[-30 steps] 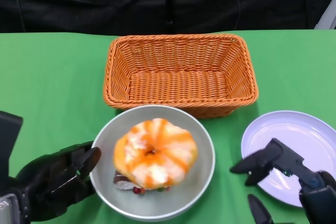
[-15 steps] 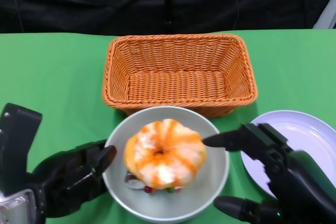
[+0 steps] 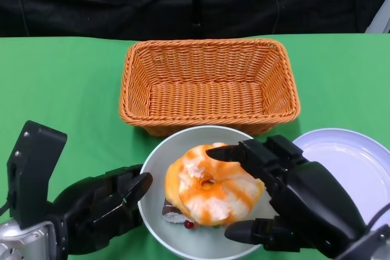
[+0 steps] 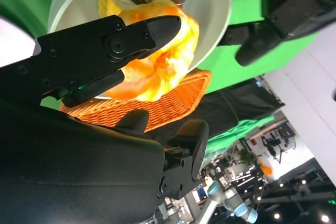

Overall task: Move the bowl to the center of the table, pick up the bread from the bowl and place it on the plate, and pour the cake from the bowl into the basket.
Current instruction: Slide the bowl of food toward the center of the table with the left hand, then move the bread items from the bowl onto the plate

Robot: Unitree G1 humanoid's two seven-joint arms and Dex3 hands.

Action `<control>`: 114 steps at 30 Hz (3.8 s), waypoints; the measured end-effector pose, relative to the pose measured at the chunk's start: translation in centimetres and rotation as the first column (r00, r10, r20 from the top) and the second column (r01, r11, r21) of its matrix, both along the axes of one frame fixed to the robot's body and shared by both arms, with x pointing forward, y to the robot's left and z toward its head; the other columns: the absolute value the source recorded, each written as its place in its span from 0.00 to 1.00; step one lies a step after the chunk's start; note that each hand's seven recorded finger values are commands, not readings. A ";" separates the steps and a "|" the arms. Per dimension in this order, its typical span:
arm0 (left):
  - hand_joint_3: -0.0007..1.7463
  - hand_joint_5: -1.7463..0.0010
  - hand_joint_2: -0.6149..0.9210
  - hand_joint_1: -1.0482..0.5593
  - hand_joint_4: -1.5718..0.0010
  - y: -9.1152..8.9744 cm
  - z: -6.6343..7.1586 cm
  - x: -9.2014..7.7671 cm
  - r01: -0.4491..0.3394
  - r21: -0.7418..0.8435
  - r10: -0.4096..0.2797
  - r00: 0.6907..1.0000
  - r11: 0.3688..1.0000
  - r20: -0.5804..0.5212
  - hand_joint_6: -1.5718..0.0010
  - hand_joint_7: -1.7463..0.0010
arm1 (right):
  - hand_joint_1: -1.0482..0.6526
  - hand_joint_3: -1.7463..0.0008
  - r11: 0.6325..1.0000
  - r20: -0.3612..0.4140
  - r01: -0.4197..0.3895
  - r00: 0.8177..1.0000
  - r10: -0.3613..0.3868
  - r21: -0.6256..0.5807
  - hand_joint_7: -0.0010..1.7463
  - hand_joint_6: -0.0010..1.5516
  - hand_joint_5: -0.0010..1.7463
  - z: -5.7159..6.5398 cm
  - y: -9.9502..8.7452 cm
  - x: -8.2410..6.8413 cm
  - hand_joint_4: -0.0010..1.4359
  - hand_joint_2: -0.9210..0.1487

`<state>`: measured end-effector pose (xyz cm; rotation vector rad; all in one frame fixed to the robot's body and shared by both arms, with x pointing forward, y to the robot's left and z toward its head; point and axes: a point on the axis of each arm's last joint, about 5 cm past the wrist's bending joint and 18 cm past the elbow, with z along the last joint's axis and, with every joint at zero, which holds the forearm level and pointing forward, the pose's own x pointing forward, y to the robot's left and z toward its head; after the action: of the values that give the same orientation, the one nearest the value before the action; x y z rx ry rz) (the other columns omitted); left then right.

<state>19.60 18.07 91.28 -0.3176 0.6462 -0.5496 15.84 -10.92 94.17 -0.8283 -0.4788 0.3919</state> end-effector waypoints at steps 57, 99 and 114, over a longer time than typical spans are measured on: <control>0.21 0.84 1.00 0.31 0.82 1.4 2.6 -3.4 -0.148 0.389 -0.066 0.872 0.909 0.485 0.80 0.97 | 0.54 0.02 0.971 0.260 -0.015 0.964 -0.049 0.238 1.00 0.52 1.00 -3.8 0.8 2.6 0.73 0.73; 0.22 0.80 1.00 0.32 0.86 2.6 3.9 -5.1 -0.236 0.434 -0.122 0.749 0.869 0.651 0.81 0.99 | 0.65 0.12 0.923 0.080 0.375 0.921 -0.382 0.087 0.79 0.56 1.00 -2.0 -8.6 3.1 0.64 0.72; 0.22 0.79 1.00 0.33 0.86 2.6 3.8 -5.1 -0.239 0.436 -0.120 0.751 0.867 0.649 0.80 0.99 | 0.34 0.97 0.832 -0.046 0.361 0.908 -0.417 -0.421 0.00 0.18 0.26 -1.5 -9.0 3.1 0.64 0.00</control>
<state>14.47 20.65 95.07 0.3528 0.0561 -0.3707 18.94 -19.96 92.66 -1.2661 -0.0856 0.1622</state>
